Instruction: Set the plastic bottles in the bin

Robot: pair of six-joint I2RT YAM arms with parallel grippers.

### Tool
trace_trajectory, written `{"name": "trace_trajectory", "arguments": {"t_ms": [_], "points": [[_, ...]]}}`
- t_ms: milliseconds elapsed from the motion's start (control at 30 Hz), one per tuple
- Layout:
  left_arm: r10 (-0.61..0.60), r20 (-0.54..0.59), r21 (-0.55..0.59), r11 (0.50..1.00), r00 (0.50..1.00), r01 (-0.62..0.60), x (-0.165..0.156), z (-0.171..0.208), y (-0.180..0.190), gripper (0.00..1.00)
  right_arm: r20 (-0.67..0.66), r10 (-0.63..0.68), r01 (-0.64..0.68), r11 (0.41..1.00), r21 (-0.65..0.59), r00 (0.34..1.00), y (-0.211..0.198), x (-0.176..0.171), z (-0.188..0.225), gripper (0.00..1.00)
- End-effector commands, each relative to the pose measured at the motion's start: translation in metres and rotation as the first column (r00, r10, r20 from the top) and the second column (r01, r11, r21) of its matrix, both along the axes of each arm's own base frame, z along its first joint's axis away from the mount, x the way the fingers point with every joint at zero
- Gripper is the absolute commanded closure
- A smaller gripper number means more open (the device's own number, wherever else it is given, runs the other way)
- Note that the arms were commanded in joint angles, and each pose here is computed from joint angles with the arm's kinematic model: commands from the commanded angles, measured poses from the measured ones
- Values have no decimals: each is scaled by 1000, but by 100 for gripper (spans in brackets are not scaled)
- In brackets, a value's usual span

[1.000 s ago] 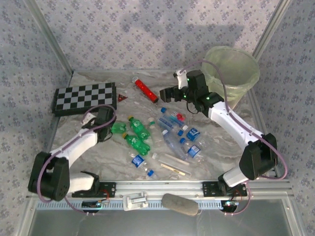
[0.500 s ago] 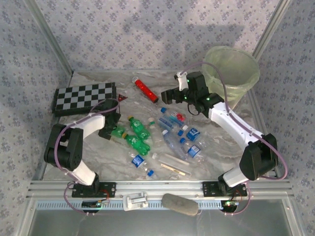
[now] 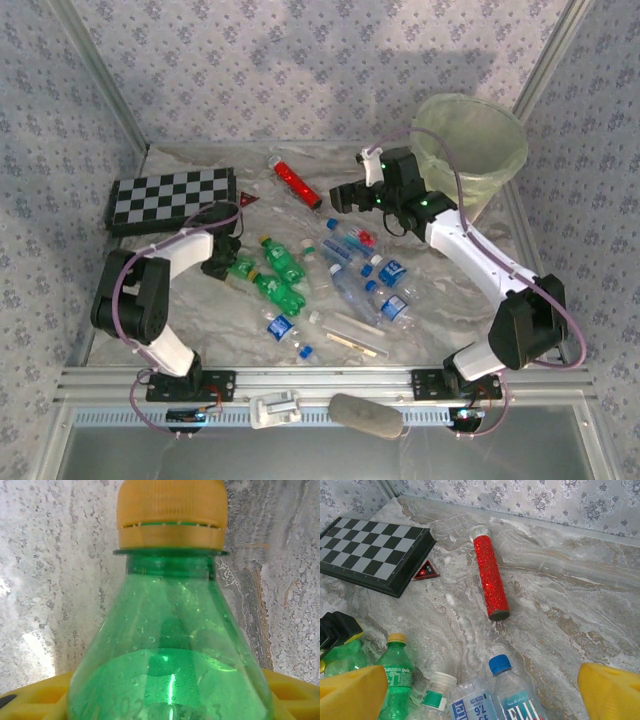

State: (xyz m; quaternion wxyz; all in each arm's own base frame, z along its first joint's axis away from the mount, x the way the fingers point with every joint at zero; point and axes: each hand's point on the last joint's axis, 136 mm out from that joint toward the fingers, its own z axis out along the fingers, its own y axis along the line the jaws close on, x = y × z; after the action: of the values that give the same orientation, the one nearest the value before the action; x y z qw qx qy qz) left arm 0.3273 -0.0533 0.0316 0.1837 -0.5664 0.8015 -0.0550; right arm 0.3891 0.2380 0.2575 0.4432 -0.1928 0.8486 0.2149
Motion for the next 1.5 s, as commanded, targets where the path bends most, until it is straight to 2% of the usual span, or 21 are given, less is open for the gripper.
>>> {"name": "trace_trajectory", "arguments": {"t_ms": [0, 133, 233, 333, 500, 700, 933, 1133, 1267, 1467], "points": [[-3, 118, -7, 1000, 993, 4, 13, 27, -1, 40, 15, 35, -36, 998, 42, 999, 6, -8, 10, 1], [-64, 226, -17, 997, 972, 70, 23, 55, -9, 41, 12, 85, -86, 990, 112, 996, 17, -15, 13, 1], [-118, 331, -29, 990, 936, 135, 32, 80, -19, 42, 0, 135, -133, 975, 178, 991, 29, -22, 15, 1], [-175, 430, -33, 977, 886, 209, 38, 107, -32, 42, -19, 200, -188, 949, 253, 980, 44, -34, 11, 1], [-290, 564, 15, 939, 773, 342, 41, 151, -60, 43, -19, 315, -291, 898, 330, 949, 80, -60, 12, 3], [-364, 668, 47, 891, 649, 452, 32, 189, -92, 43, -49, 431, -390, 855, 342, 901, 127, -97, -1, 6], [-382, 730, 36, 849, 566, 527, 11, 207, -117, 43, -103, 501, -442, 828, 345, 859, 163, -124, -22, 11], [-372, 760, 23, 836, 533, 549, -3, 215, -123, 43, -132, 484, -418, 840, 345, 865, 170, -122, -40, 12], [-361, 766, -3, 826, 532, 564, -7, 216, -128, 43, -132, 490, -420, 835, 356, 862, 175, -120, -45, 15], [-348, 775, -40, 806, 527, 591, -9, 212, -137, 42, -127, 496, -424, 828, 367, 859, 176, -109, -48, 26]]}}
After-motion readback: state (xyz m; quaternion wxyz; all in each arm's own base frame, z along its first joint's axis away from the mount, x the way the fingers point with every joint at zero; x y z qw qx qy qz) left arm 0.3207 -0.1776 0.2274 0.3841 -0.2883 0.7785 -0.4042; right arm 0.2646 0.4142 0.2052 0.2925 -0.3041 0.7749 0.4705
